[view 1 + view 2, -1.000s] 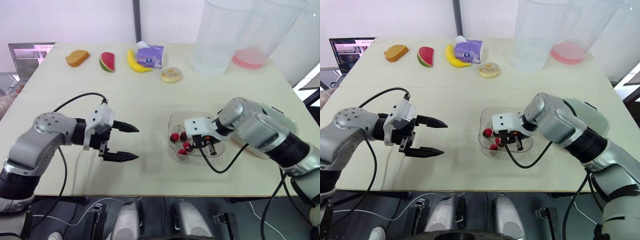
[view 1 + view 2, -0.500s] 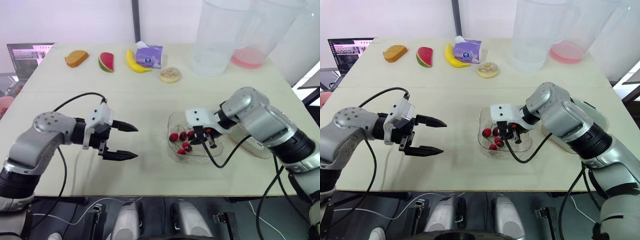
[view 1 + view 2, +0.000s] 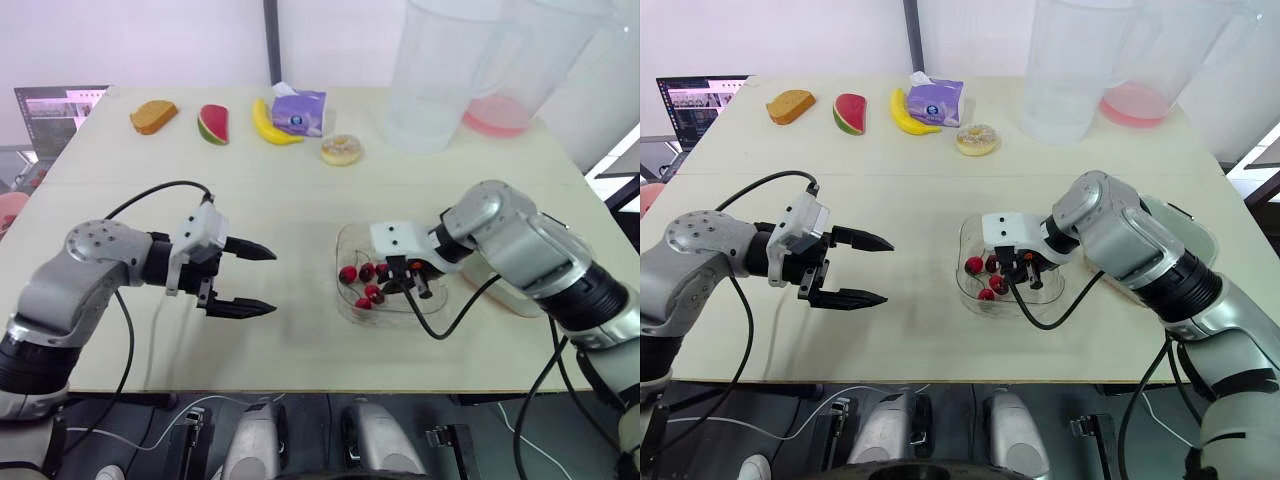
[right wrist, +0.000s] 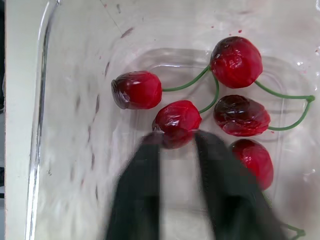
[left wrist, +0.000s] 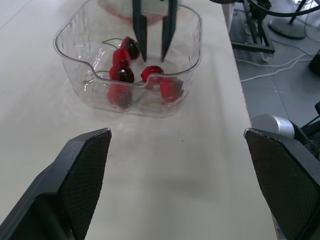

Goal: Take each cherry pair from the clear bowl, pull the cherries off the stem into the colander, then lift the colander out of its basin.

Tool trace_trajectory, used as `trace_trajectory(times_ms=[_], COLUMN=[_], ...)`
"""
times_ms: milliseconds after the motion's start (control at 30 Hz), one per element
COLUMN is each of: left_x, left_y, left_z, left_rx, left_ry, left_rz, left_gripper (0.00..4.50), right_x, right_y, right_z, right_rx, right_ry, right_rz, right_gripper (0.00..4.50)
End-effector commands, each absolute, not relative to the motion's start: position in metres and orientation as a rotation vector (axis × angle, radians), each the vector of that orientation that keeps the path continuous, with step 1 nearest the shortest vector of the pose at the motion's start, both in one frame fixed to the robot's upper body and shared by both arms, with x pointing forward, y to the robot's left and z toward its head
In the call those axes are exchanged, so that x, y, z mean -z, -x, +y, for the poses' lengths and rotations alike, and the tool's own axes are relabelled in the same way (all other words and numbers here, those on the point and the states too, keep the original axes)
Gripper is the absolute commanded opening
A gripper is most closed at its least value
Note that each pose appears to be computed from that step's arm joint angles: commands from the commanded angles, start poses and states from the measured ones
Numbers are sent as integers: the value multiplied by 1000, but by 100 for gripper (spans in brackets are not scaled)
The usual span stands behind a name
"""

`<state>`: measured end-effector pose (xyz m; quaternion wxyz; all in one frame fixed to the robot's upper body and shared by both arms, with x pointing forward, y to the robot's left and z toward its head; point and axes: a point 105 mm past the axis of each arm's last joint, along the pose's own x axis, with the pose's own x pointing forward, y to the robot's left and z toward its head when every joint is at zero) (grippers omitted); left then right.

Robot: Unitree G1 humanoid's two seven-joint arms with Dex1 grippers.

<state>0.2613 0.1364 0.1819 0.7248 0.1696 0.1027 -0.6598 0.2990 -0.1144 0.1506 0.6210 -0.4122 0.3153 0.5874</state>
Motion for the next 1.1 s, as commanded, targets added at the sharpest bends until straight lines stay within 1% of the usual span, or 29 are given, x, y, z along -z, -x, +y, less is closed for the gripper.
trace_trajectory(times_ms=[33, 233, 567, 1000, 1033, 1100], left_x=[-190, -189, -189, -189, -189, -189], left_y=[-260, -261, -262, -262, -262, -262], left_z=[135, 135, 135, 136, 137, 137], left_rx=[1460, 1453, 1449, 1443, 1443, 1441], left_ry=[-406, -409, -417, -418, -418, -418], left_rz=[201, 203, 207, 208, 208, 208], left_gripper=[450, 450, 450, 450, 450, 450], right_x=[-163, -159, -138, -132, -131, -131], right_y=[-298, -295, -303, -303, -303, -303], right_z=[-110, -111, -116, -109, -109, -109], right_rx=[-1346, -1356, -1303, -1310, -1310, -1309], right_ry=[952, 934, 902, 872, 872, 869], right_rz=[669, 690, 734, 732, 732, 732], right_gripper=[277, 277, 277, 277, 252, 186])
